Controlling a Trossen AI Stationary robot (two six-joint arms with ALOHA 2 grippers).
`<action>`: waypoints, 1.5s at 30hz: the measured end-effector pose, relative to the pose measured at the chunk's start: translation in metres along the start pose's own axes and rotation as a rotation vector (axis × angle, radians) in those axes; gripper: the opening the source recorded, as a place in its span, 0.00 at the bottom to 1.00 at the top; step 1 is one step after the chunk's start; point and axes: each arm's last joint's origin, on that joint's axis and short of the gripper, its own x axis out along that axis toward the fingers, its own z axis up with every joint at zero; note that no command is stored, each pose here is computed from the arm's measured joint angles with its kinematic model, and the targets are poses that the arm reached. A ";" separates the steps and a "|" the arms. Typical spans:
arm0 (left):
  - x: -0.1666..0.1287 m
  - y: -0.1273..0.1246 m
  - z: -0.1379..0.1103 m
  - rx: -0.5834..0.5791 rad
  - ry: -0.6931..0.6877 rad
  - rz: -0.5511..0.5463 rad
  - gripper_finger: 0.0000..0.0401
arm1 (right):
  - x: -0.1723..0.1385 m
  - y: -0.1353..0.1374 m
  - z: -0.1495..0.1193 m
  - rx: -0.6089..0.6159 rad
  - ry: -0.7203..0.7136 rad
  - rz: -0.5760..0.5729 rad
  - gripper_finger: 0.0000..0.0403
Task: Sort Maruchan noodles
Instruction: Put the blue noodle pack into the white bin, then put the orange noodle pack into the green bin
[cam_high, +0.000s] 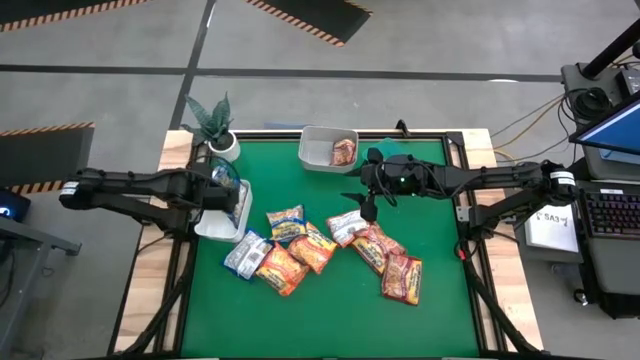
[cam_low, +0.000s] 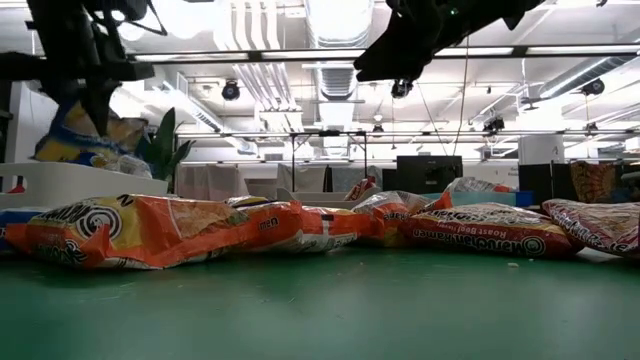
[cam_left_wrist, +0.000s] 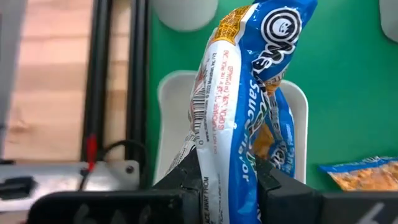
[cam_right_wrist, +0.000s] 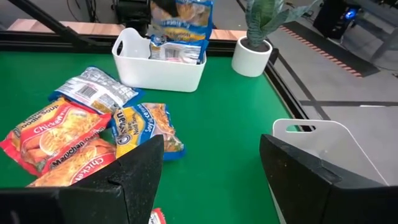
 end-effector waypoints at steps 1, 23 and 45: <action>0.003 -0.002 -0.002 -0.012 0.006 -0.016 0.09 | 0.000 0.000 0.000 0.000 -0.001 0.000 0.63; 0.062 -0.014 -0.039 -0.109 0.054 -0.062 0.12 | 0.000 0.000 0.000 0.030 0.002 0.001 0.65; -0.032 -0.057 0.014 0.467 -0.124 -0.398 0.46 | 0.001 0.001 -0.010 0.145 0.042 0.003 0.63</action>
